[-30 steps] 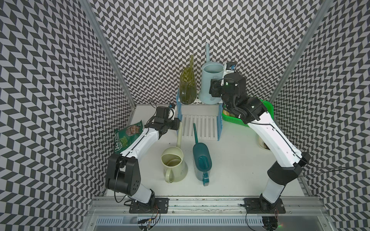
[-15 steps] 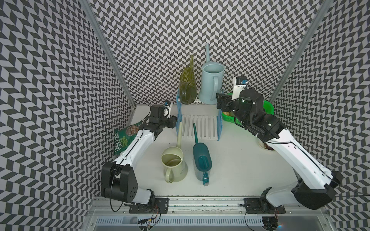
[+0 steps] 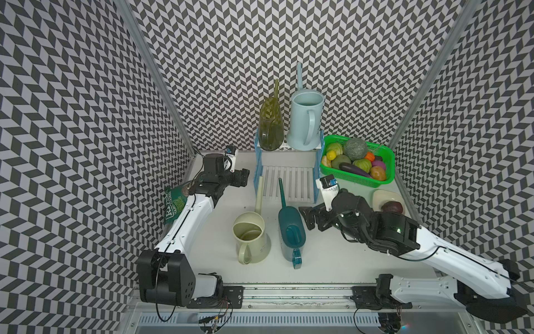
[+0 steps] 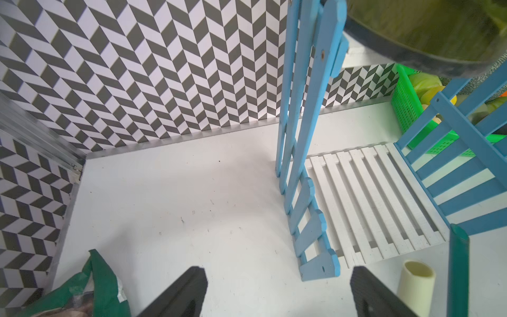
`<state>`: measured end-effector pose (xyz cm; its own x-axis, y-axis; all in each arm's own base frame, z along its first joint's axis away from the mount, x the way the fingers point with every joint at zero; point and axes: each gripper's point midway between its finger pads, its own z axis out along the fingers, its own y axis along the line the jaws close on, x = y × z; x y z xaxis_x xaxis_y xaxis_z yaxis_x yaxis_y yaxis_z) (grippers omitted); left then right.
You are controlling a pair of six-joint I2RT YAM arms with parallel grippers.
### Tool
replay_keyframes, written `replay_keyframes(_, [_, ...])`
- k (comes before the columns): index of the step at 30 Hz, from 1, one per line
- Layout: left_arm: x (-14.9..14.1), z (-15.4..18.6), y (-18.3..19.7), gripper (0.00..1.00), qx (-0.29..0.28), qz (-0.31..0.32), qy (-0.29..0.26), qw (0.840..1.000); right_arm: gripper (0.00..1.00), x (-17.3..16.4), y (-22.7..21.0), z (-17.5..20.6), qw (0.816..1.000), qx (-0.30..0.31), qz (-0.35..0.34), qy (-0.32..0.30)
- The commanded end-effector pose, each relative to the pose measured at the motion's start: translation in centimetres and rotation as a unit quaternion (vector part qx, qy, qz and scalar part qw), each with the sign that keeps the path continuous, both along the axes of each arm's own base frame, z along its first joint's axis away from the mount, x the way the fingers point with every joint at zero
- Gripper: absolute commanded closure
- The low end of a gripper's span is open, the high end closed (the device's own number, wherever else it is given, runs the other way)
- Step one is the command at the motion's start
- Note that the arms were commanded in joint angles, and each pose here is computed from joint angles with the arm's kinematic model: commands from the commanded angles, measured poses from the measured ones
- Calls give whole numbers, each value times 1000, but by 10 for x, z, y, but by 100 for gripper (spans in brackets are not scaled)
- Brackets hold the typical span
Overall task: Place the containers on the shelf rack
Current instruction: 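Pick up a container from the center of the board.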
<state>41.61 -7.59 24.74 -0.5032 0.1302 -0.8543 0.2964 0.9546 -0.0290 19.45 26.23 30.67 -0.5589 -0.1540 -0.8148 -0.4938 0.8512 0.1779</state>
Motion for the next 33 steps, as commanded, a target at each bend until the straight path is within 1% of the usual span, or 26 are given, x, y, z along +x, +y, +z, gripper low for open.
replay_keyframes(1, [-4, 5, 0, 9, -3, -9, -6, 1000, 0, -36, -5, -24, 997, 10, 19, 72])
replay_keyframes(4, [-4, 5, 1, 5, -3, -7, -4, 1000, 0, -68, 0, -51, 991, -18, 56, 124])
replay_keyframes(6, [-5, 5, 3, 4, -1, -4, -4, 1000, 0, -80, 0, -64, 987, -30, 57, 144])
replay_keyframes(11, [-6, 4, 5, 0, 1, 1, -3, 1000, 0, -96, 5, -96, 980, -56, 58, 181])
replay_keyframes(15, [-6, 1, 4, 0, -2, -5, 1, 1000, 0, -103, 18, -112, 978, -51, 66, 191])
replay_keyframes(18, [-6, -3, 3, 0, -3, -8, 7, 1000, 0, -105, 36, -123, 978, -38, 74, 193])
replay_keyframes(25, [-5, -6, 4, 0, -2, -8, 10, 1000, 2, -97, 64, -165, 978, -59, 51, 195])
replay_keyframes(29, [-5, -11, 6, 0, -1, -6, 15, 1000, 6, -82, 52, -179, 981, -90, -1, 173])
replay_keyframes(33, [-5, -18, 7, 0, -2, -5, 20, 1000, 15, -67, 30, -181, 984, -93, -52, 143])
